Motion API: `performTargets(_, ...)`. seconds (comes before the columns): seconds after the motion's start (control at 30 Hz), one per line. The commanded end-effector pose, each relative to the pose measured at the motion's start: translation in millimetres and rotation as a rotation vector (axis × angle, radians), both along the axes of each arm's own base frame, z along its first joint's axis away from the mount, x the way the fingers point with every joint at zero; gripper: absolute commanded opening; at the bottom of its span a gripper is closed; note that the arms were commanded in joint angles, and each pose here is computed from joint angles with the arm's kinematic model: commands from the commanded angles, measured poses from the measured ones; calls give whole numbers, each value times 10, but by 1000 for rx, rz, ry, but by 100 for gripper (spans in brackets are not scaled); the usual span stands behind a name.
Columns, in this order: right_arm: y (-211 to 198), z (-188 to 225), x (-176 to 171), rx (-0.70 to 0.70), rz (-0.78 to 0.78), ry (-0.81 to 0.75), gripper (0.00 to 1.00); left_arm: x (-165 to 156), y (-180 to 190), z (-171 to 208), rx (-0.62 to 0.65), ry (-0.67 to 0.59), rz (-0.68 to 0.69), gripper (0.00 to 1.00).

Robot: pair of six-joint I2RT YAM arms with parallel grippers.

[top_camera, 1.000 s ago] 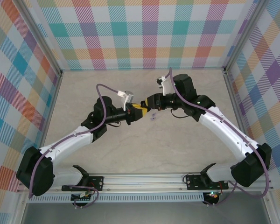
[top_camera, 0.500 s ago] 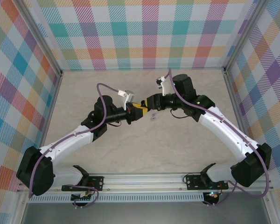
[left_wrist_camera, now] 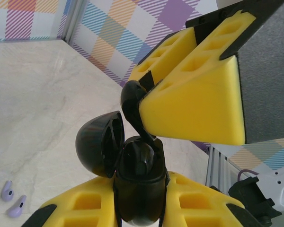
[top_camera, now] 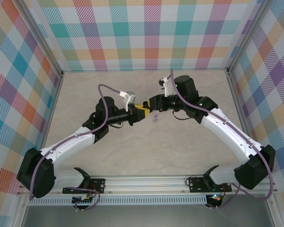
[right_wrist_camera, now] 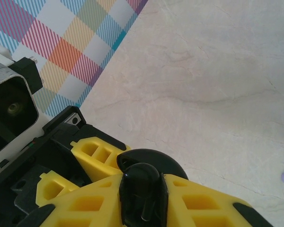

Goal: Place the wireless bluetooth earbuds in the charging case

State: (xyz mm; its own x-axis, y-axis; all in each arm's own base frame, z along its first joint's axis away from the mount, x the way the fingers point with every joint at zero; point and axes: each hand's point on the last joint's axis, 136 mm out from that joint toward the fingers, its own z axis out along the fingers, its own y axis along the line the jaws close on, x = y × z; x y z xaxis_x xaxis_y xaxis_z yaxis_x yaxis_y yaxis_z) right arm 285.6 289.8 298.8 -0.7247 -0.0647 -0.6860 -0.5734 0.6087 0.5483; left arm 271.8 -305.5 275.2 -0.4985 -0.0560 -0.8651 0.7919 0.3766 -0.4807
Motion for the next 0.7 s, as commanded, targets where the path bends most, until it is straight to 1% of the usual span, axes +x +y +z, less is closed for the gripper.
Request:
performTargets(0.0, 34, 130, 48, 34, -11, -41, 23, 14, -37, 158, -27, -16, -1, 14)
performTargets(0.37, 41, 201, 29, 85, -18, -56, 21, 86, -37, 132, -35, 17, 32, 14)
performTargets(0.67, -4, 167, 14, 84, -40, -73, 21, 93, -41, 251, -82, 21, 37, 14)
